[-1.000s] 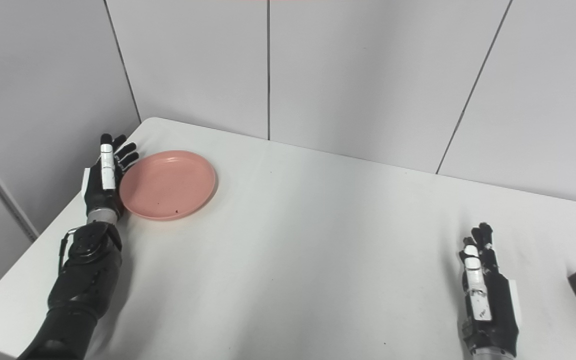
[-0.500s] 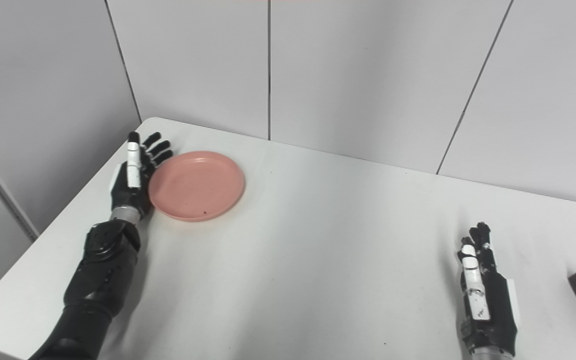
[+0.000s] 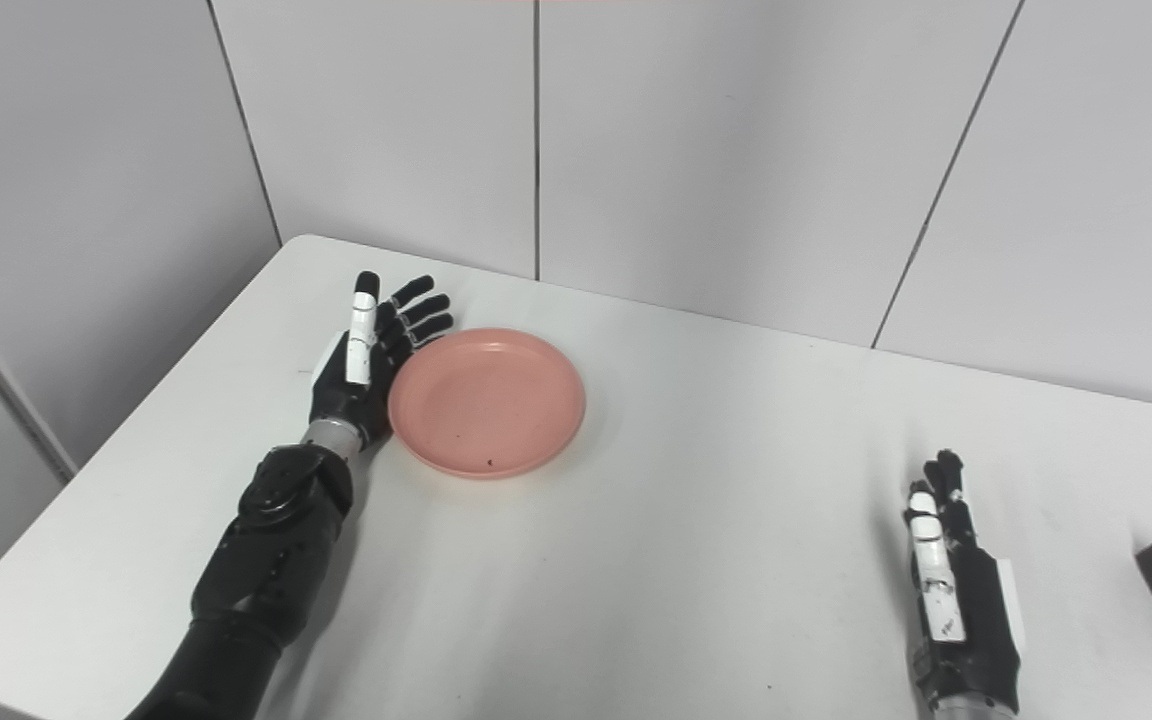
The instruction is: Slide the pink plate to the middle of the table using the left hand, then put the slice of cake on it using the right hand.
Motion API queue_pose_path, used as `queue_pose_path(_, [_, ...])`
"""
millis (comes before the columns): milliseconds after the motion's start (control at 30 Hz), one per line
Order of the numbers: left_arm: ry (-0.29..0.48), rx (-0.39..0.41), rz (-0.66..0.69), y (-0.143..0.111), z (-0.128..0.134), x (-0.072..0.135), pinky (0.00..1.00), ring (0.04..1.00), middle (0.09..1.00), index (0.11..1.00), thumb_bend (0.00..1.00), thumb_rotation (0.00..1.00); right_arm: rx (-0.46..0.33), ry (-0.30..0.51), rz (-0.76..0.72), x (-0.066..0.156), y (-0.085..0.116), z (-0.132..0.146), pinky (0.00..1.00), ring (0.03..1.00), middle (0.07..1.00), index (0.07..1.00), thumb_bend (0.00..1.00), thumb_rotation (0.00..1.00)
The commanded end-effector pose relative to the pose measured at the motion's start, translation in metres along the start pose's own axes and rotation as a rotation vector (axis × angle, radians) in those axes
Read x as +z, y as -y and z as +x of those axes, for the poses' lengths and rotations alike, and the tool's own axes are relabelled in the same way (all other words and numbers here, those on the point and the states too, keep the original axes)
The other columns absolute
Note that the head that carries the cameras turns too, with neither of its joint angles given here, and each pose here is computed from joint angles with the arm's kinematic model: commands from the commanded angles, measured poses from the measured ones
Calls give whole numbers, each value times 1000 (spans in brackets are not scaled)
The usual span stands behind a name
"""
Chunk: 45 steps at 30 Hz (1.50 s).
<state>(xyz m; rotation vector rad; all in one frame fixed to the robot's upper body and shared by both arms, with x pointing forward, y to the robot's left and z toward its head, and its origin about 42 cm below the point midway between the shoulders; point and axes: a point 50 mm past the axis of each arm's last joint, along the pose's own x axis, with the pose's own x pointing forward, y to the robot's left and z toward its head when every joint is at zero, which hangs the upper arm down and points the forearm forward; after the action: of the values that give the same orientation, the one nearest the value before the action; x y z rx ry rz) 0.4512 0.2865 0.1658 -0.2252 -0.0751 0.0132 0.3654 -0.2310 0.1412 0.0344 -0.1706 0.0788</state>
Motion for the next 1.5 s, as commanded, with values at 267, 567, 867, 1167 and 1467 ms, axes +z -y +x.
queue_pose_path(267, [-29, -144, -9, 49, -7, -15, 836, 841, 829, 816, 875, 1000, 24, 98, -32, 13, -2, 12, 1000, 1000, 1000, 1000, 527, 848])
queue_pose_path(567, [-66, -215, -7, 65, -22, -26, 853, 868, 862, 853, 868, 1000, 25, 89, -50, 11, -14, 12, 1000, 1000, 1000, 1000, 603, 847])
queue_pose_path(867, [-87, -217, -36, 76, -43, -31, 895, 882, 873, 873, 829, 1000, 28, 93, -45, 16, -39, 13, 1000, 1000, 997, 1000, 597, 811])
queue_pose_path(1167, [-76, -208, -65, 85, -69, -39, 921, 910, 901, 894, 770, 1000, 31, 96, -20, 23, -61, 14, 1000, 1000, 1000, 1000, 510, 785])
queue_pose_path(1467, [-24, -201, -64, 99, -85, -47, 943, 936, 929, 920, 739, 1000, 23, 135, -186, 47, -38, 26, 956, 958, 969, 994, 619, 784])
